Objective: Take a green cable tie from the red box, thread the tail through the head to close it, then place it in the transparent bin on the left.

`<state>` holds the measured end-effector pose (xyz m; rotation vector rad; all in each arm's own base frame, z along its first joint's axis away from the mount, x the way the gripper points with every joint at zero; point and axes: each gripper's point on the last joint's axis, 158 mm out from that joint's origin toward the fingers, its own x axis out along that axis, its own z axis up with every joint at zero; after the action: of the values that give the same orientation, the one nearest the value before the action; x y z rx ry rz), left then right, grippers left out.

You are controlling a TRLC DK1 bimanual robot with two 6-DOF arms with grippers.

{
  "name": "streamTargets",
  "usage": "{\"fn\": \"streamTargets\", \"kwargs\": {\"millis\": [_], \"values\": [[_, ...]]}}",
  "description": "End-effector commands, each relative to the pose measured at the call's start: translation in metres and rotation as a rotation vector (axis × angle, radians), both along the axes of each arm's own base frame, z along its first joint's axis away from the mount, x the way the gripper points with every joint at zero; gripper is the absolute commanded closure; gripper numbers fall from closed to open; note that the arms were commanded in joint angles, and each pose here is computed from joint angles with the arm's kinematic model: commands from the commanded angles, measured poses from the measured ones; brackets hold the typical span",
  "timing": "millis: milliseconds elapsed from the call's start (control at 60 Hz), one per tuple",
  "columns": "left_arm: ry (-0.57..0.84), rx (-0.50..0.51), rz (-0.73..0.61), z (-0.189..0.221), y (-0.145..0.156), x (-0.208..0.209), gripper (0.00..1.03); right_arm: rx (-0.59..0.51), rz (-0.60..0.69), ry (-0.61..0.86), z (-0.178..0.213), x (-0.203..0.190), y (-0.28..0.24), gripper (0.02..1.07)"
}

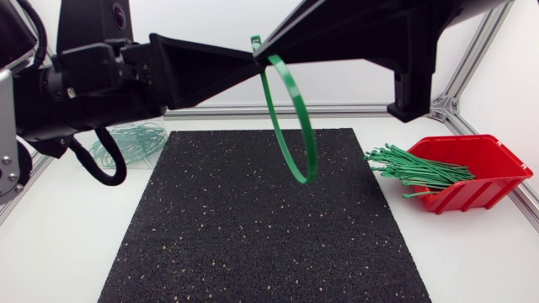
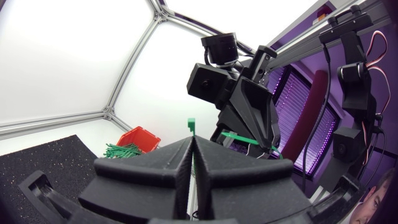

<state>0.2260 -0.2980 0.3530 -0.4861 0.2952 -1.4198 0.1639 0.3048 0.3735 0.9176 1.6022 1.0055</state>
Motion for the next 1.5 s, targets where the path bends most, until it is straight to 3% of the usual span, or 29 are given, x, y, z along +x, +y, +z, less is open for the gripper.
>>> {"fn": "streamTargets", "kwargs": {"millis": [0,1483], "values": [[0.002,-0.015,-0.004,0.003,0.001,-0.006,1.00,-0.005,-0.015,0.033,-0.001,0.008,0.003,1.02],[-0.058,-0.048,0.024,-0.004,0.001,-0.009,1.00,0.015,-0.054,-0.008,0.002,0.023,0.000,1.02]]}}
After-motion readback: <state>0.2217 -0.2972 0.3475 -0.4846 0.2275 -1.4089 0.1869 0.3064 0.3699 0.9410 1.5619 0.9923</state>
